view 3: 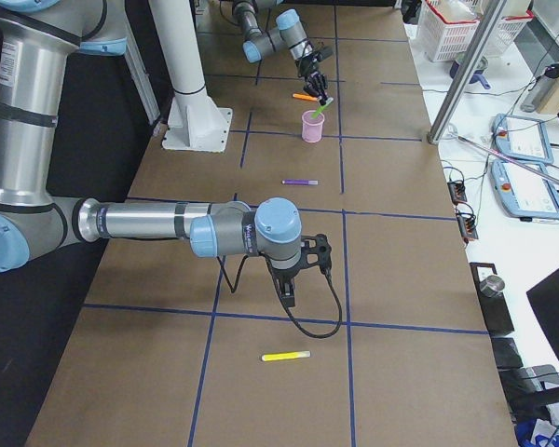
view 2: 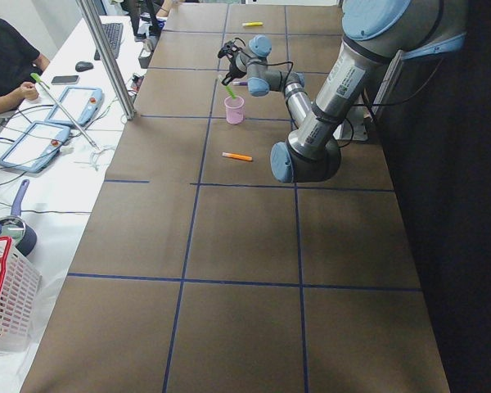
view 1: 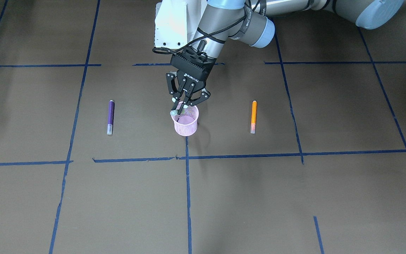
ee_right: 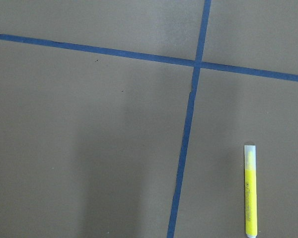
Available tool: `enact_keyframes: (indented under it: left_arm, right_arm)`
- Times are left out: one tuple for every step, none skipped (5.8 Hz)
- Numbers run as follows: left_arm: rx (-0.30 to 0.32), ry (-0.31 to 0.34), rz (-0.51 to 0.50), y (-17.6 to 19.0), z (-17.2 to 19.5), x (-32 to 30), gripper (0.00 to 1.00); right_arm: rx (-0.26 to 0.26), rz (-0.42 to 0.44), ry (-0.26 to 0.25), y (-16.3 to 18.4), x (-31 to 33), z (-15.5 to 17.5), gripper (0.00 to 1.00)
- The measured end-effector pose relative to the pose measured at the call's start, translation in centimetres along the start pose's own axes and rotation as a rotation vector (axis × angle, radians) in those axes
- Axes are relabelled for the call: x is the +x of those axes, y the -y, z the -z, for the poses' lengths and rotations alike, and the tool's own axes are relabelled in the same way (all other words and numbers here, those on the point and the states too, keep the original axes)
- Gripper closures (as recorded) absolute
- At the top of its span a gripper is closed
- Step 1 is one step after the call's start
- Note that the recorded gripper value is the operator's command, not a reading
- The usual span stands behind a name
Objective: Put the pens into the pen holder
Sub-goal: 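Open the left gripper to drop the highlighter in the cup, withdraw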
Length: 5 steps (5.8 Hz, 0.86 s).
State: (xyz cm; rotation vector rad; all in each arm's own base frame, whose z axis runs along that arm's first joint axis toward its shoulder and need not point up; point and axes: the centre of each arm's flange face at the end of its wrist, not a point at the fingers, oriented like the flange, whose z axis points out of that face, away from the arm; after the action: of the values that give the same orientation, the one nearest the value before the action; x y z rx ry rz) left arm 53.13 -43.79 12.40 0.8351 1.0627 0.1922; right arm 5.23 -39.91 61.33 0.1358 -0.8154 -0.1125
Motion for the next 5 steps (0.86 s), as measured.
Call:
enact_keyframes:
  left_arm:
    - [0.002, -0.001, -0.007, -0.6, -0.1, -0.2, 0.4]
    - [0.004, -0.004, -0.008, -0.7, 0.1, -0.3, 0.39]
    - [0.004, -0.005, -0.007, -0.8, 0.3, -0.5, 0.39]
    - [-0.002, -0.001, -0.004, -1.0, 0.4, -0.9, 0.39]
    - [-0.012, 0.02, 0.013, -1.1, 0.3, -1.9, 0.4]
  right_arm:
    - [0.0, 0.0, 0.0, 0.0, 0.0, 0.0, 0.0]
    - [0.0, 0.0, 0.0, 0.0, 0.0, 0.0, 0.0]
    - [-0.001, -0.002, 0.0, 0.0, 0.0, 0.0, 0.0]
    - [-0.01, -0.013, -0.002, -0.1, 0.4, -0.4, 0.01]
    - [-0.028, -0.034, -0.002, -0.2, 1.3, -1.2, 0.01]
